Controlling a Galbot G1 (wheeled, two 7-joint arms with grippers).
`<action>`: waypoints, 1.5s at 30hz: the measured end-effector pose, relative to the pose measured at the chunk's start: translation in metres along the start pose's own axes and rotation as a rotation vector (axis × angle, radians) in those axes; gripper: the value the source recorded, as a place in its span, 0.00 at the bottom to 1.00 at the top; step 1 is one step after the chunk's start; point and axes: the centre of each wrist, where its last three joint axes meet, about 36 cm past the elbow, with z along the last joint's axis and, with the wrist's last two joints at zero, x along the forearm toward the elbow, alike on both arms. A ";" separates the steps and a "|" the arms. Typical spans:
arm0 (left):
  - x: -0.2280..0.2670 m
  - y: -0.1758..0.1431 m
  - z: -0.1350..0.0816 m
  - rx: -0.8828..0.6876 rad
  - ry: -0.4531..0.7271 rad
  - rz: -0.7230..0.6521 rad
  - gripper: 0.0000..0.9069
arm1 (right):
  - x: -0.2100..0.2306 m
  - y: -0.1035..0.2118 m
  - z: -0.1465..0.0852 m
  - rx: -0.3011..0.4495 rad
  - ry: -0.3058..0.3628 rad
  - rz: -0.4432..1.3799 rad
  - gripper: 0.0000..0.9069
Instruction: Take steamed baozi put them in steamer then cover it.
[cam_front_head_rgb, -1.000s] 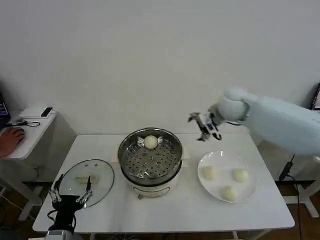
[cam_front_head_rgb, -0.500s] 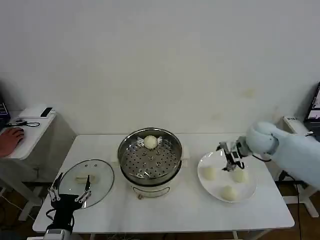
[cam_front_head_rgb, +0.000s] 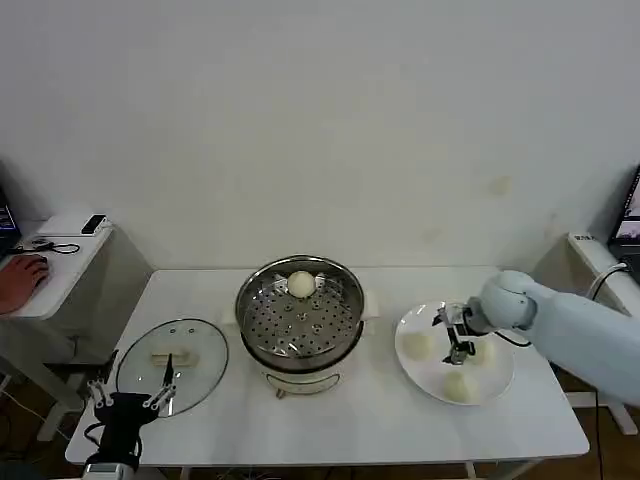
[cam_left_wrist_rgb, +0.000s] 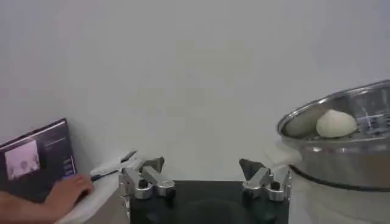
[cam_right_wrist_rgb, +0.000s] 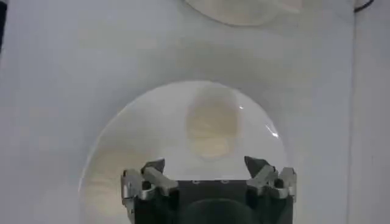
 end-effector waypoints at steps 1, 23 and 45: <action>-0.001 0.000 0.001 -0.001 0.000 -0.002 1.00 | -0.003 -0.002 -0.002 0.000 0.001 -0.002 1.00; -0.004 0.001 0.005 -0.002 0.006 -0.010 1.00 | -0.048 -0.014 -0.022 -0.016 0.028 -0.023 0.74; -0.003 0.000 -0.001 0.003 -0.008 -0.007 1.00 | 0.031 -0.056 -0.014 -0.057 0.011 0.062 0.71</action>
